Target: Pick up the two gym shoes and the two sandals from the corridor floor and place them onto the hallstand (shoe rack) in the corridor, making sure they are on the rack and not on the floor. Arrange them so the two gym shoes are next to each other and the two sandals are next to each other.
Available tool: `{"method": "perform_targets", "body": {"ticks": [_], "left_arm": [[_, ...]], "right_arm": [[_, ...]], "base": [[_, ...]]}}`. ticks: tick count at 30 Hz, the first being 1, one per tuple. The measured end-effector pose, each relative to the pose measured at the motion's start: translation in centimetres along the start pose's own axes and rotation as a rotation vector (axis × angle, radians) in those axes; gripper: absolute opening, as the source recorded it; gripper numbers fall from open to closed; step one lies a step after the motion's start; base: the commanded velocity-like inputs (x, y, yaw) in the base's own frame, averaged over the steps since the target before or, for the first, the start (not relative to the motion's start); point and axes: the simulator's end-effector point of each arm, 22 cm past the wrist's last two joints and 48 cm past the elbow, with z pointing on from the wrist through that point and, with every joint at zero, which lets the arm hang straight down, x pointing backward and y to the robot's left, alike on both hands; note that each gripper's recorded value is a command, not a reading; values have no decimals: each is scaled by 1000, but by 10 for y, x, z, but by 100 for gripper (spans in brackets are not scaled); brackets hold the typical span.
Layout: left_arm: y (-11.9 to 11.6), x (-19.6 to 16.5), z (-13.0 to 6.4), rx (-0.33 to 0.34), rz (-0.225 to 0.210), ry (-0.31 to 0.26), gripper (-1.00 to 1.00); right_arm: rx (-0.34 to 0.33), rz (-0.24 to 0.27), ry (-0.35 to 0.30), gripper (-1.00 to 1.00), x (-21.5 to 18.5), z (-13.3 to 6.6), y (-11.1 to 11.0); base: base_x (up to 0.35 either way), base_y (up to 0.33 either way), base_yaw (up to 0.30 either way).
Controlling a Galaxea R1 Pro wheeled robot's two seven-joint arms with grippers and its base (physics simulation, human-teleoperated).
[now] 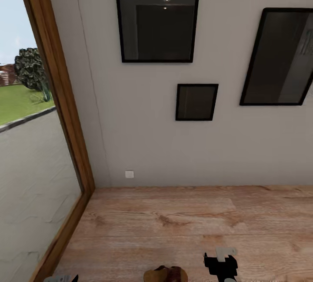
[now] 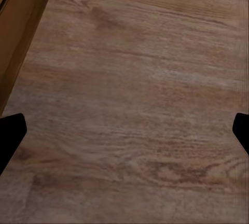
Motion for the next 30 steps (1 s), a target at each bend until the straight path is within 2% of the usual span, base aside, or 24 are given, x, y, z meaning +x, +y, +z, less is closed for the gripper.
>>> {"method": "perform_targets", "body": {"ticks": [20,30], "left_arm": [[0,-4,0,1,-1,-9,100],[0,-4,0,1,0,-9,100]], "right_arm": [[3,3,-8,100,-4,-1,-1],[0,7,-7,100,-4,-1,2]], "base": [[0,1,-261],[0,0,-59]]}}
